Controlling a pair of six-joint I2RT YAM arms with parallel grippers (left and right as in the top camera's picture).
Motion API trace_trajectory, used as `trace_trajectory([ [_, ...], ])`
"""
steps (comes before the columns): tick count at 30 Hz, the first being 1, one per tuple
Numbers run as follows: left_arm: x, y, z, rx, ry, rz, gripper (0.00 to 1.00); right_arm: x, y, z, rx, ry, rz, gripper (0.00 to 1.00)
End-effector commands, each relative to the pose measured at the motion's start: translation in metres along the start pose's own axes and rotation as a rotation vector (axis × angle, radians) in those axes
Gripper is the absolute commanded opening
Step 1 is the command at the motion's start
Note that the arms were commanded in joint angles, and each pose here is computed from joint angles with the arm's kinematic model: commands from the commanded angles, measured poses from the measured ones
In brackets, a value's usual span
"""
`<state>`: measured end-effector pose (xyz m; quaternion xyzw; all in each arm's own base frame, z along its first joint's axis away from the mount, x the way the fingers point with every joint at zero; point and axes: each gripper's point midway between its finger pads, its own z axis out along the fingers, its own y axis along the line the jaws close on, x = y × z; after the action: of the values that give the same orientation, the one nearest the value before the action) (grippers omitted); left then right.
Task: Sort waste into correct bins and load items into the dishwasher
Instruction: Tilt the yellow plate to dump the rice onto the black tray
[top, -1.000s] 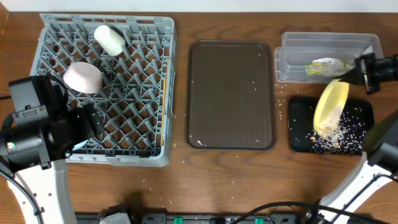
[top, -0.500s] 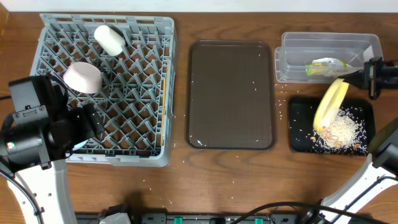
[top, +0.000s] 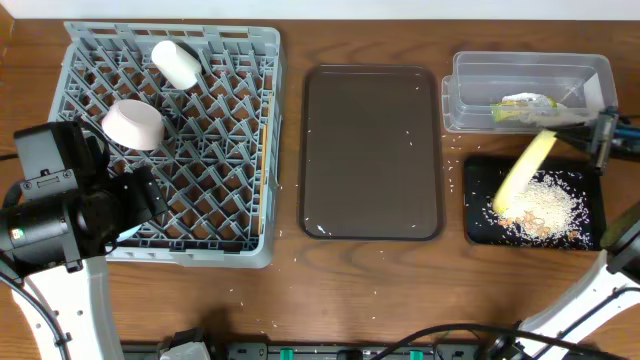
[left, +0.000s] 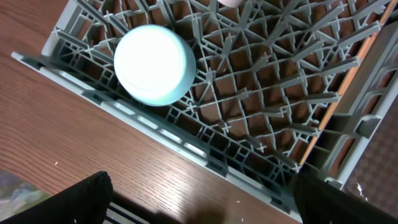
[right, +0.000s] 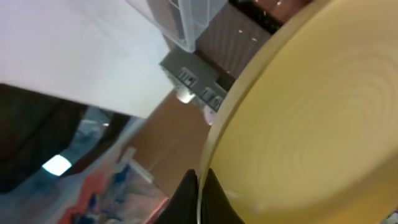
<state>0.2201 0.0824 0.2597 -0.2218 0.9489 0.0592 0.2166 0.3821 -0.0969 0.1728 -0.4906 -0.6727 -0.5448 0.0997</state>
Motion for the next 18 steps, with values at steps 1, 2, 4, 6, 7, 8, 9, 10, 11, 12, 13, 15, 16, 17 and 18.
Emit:
trace_trajectory([
  [1,-0.003,0.002,-0.005,-0.009,-0.017,-0.009,0.94,0.002,0.008,-0.017,-0.064,-0.022,-0.056,0.02],
  [2,-0.003,0.002,-0.005,-0.009,-0.017,-0.009,0.94,0.002,0.009,-0.019,-0.075,-0.026,-0.073,0.02],
  [4,-0.003,0.002,-0.005,-0.009,-0.017,-0.009,0.94,-0.002,0.006,-0.025,-0.059,-0.055,-0.097,0.01],
  [6,-0.003,0.002,-0.005,-0.009,-0.017,-0.009,0.94,-0.015,0.0,-0.029,-0.024,-0.101,-0.085,0.02],
  [7,-0.003,0.002,-0.005,-0.009,-0.017,-0.009,0.94,-0.014,-0.001,-0.03,-0.023,-0.099,-0.074,0.02],
  [8,-0.003,0.002,-0.005,-0.009,-0.017,-0.009,0.94,-0.009,0.001,-0.03,-0.041,-0.08,-0.08,0.02],
  [9,-0.003,0.002,-0.005,-0.009,-0.017,-0.009,0.94,-0.003,0.007,-0.031,-0.082,-0.062,-0.116,0.02],
  [10,-0.003,0.002,-0.005,-0.009,-0.017,-0.009,0.94,-0.003,0.01,-0.032,-0.097,-0.062,-0.132,0.02],
  [11,-0.003,0.002,-0.005,-0.009,-0.017,-0.009,0.94,-0.006,0.01,-0.033,-0.098,-0.07,-0.139,0.02],
  [12,-0.003,0.002,-0.005,-0.009,-0.017,-0.009,0.94,-0.007,0.01,-0.034,-0.101,-0.073,-0.134,0.02],
  [13,-0.003,0.002,-0.005,-0.009,-0.017,-0.009,0.94,-0.004,0.011,-0.034,-0.107,-0.064,-0.117,0.01],
  [15,-0.003,0.002,-0.005,-0.009,-0.017,-0.009,0.94,0.003,0.019,-0.036,-0.154,-0.049,-0.157,0.01],
  [16,-0.003,0.002,-0.005,-0.009,-0.017,-0.009,0.94,-0.003,0.019,-0.036,-0.147,-0.067,-0.176,0.02],
  [17,-0.003,0.002,-0.005,-0.009,-0.017,-0.009,0.94,-0.009,0.015,-0.035,-0.118,-0.085,-0.155,0.02],
  [18,-0.003,0.002,-0.005,-0.009,-0.017,-0.009,0.94,-0.009,0.008,-0.035,-0.086,-0.087,-0.103,0.01],
])
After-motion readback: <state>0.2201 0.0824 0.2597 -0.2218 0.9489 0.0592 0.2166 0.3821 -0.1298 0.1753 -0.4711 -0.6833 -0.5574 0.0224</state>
